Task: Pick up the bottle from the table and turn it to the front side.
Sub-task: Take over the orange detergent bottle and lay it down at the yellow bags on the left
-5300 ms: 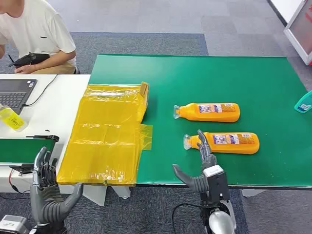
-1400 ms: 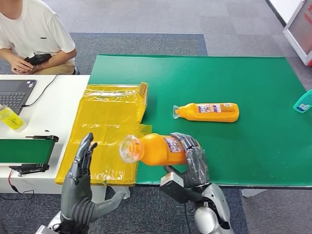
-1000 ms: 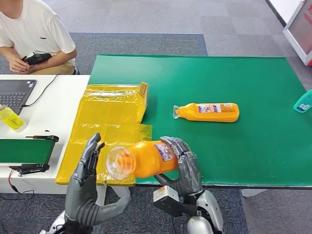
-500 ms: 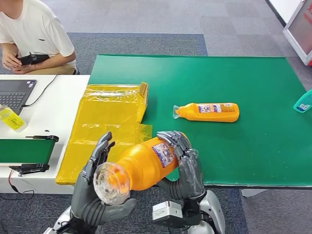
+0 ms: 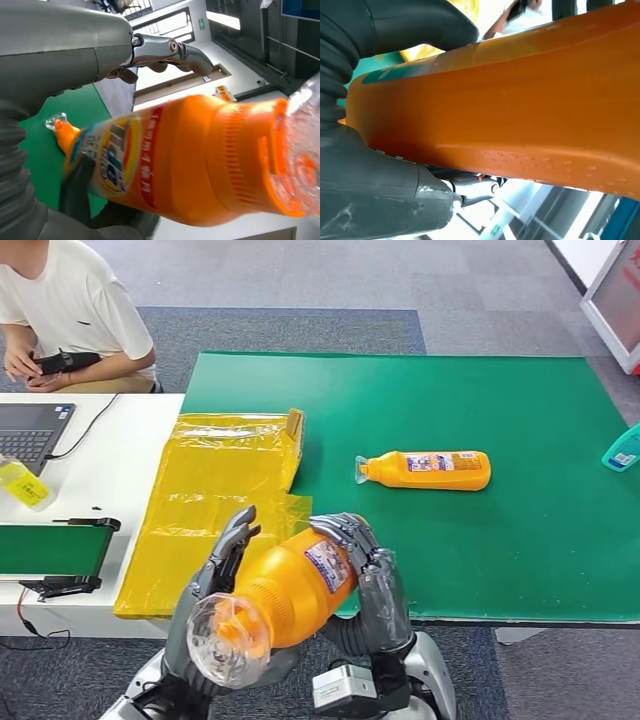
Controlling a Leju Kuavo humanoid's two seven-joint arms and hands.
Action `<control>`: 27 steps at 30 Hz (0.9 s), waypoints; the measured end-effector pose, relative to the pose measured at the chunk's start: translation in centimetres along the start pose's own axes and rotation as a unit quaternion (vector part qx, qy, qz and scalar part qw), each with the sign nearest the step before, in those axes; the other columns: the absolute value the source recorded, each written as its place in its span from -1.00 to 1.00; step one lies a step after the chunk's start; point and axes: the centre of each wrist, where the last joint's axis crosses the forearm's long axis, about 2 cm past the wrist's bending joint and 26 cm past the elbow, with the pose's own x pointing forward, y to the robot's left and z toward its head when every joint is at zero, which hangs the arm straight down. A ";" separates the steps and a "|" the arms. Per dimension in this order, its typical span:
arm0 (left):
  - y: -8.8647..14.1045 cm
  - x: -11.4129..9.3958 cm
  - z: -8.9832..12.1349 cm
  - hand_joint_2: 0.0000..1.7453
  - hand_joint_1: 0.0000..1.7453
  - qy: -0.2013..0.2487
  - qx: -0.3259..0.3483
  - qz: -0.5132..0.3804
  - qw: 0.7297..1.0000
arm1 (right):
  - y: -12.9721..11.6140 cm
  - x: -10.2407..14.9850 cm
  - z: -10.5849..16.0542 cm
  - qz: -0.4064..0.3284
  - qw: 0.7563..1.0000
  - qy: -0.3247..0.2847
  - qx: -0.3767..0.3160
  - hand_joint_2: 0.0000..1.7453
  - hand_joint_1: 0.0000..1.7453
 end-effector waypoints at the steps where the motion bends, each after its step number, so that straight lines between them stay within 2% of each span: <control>1: 0.0 -0.1 -0.1 1.00 -1.00 0.000 -0.002 0.000 1.000 | 0.2 -0.1 0.1 -0.005 1.000 0.001 0.006 1.00 1.00; 13: -0.8 -1.2 -1.3 1.00 -1.00 0.001 -0.041 0.003 0.999 | 2.8 -1.9 0.8 -0.031 0.996 0.022 0.076 1.00 1.00; 16: -0.9 -1.6 -1.3 1.00 -0.88 0.008 -0.044 0.003 0.999 | 3.1 -2.2 1.0 -0.034 0.996 0.029 0.081 1.00 1.00; 20: -1.0 -1.9 -1.4 1.00 0.95 0.016 -0.046 0.001 0.999 | 3.2 -2.4 1.2 -0.032 0.996 0.033 0.079 1.00 1.00; 21: -1.0 -1.9 -1.4 1.00 1.00 0.017 -0.047 0.002 0.999 | 3.2 -2.4 1.2 -0.031 0.996 0.033 0.077 1.00 1.00; 27: -1.2 -2.2 -1.6 1.00 1.00 0.019 -0.051 0.002 0.999 | 3.2 -2.4 1.2 -0.026 0.997 0.034 0.069 1.00 1.00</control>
